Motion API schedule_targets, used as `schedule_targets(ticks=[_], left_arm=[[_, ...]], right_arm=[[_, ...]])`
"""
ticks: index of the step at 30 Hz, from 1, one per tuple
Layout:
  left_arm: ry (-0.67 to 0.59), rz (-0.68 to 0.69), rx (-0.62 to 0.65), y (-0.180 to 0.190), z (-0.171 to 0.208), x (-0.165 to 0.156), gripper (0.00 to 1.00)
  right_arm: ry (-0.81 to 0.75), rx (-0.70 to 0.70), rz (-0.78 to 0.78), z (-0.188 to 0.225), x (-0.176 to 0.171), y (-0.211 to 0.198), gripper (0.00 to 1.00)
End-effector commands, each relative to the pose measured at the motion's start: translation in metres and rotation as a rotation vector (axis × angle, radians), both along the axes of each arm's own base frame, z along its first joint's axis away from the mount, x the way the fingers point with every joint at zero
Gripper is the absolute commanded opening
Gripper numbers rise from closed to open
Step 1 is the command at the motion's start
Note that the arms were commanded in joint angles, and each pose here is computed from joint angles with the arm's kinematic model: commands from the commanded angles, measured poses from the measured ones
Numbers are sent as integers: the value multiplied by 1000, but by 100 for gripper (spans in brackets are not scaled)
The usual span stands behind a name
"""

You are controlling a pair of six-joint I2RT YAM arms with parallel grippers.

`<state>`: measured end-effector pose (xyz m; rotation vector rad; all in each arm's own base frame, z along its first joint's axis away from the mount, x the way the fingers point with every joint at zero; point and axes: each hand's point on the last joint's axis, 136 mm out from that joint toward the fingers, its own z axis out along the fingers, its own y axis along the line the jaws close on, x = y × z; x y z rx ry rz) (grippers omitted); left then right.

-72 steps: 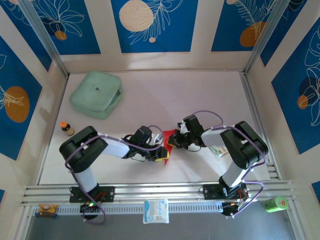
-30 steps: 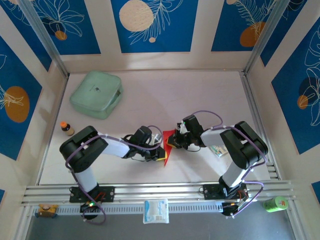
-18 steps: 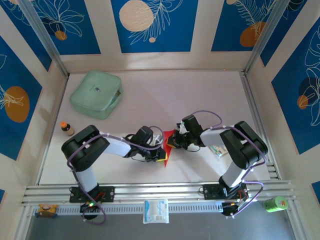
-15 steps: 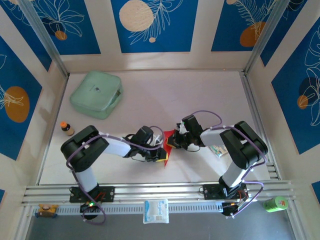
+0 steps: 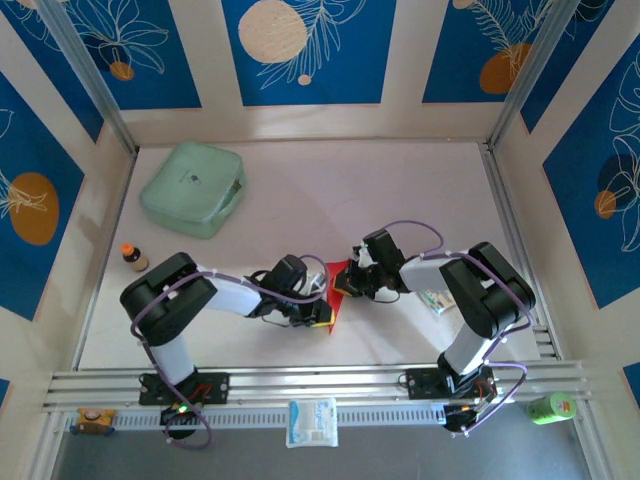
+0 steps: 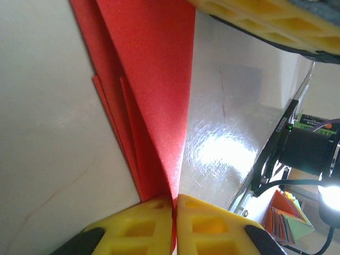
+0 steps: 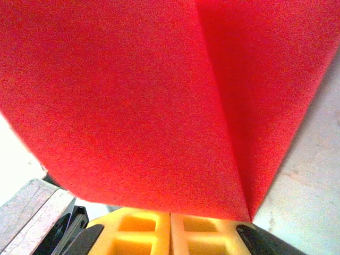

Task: Fold a paper plane with a square sheet of paper (pick it up from the middle)
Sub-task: Fold the wing for the fifth time at the center of the table.

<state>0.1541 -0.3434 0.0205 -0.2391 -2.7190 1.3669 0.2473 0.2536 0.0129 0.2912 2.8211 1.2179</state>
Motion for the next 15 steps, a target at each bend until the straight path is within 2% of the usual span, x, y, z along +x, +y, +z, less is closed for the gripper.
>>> schedule_targets(ticks=[1,3,5,10,15], left_arm=[[131,-53,110,24,-25,-41,8],[134,-58,109,24,-24,-42,2],[140,-63,110,25,-25,-44,3],[133,-61,106,27,-23,-46,13],[22,-1,70,25,1,-30,26]], right_arm=[[114,-159,-36,-38,-21,-26,8],[114,-159,-36,-38,-21,-26,9],[118,-163,-38,-40,-21,-27,9],[121,-165,-37,-41,-22,-27,9],[117,-160,-33,-39,-21,-26,8]])
